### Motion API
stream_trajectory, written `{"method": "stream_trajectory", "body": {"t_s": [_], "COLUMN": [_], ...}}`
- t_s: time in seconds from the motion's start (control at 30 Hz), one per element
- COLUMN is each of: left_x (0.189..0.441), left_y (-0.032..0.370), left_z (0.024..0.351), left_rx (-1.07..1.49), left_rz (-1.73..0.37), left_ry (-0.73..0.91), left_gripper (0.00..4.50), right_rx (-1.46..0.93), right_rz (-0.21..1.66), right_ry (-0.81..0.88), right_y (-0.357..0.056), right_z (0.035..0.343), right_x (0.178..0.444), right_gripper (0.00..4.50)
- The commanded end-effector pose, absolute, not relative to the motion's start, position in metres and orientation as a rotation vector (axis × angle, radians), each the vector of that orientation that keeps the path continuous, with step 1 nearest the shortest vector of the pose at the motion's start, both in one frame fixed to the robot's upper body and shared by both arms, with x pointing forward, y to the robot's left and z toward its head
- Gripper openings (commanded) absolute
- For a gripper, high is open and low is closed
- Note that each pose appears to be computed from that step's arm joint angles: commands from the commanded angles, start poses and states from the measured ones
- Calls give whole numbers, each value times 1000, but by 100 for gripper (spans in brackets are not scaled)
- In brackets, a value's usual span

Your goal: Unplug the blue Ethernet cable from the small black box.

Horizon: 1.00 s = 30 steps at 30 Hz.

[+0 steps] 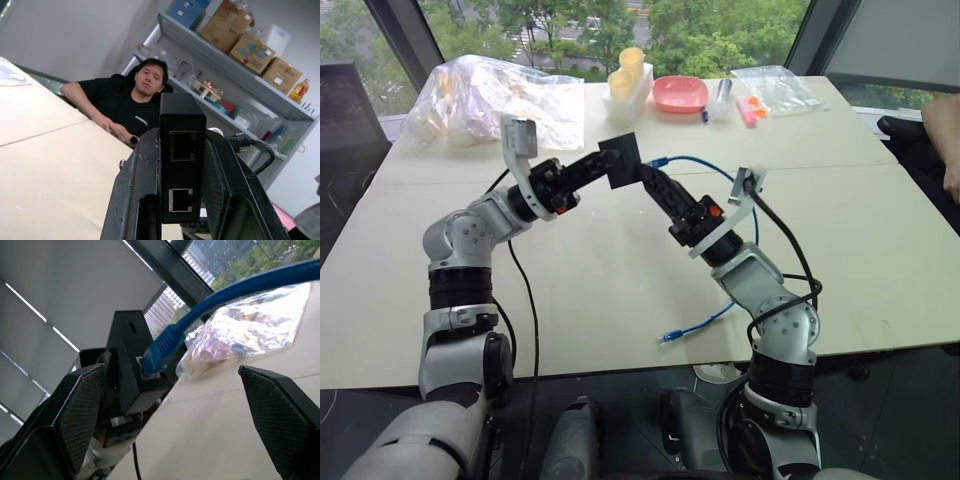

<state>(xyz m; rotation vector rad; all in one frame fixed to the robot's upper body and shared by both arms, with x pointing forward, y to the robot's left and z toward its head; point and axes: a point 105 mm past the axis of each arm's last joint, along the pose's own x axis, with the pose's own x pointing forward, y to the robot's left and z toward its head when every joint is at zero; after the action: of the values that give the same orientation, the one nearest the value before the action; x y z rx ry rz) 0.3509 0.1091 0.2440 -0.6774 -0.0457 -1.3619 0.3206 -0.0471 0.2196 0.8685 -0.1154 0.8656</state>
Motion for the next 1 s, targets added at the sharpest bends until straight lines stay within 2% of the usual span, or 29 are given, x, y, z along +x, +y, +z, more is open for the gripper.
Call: {"method": "stream_trajectory", "body": {"t_s": [0.03,0.23,0.27,0.33,0.57,0.83,1.0], "left_x": [345,344,344,343,341,342,340], "left_y": [111,110,109,108,106,108,125], "left_z": [255,255,255,254,254,252,248], "left_rx": [-666,-666,-666,-664,-665,-669,-661], "left_rz": [-1388,-1391,-1393,-1397,-1405,-1387,-1349], "left_ry": [-92,-90,-89,-86,-82,-71,-47], "left_gripper": [49,49,49,49,49,49,49], "right_rx": [916,920,920,909,919,922,957], "right_rz": [889,888,888,895,887,880,705], "right_ry": [-170,-163,-160,-148,-145,-160,-251], "right_y": [-48,-48,-47,-45,-44,-45,-85], "right_z": [232,231,230,228,225,226,232], "right_x": [317,317,317,317,319,321,340], "right_gripper": [444,444,421,367,14,6,6]}}
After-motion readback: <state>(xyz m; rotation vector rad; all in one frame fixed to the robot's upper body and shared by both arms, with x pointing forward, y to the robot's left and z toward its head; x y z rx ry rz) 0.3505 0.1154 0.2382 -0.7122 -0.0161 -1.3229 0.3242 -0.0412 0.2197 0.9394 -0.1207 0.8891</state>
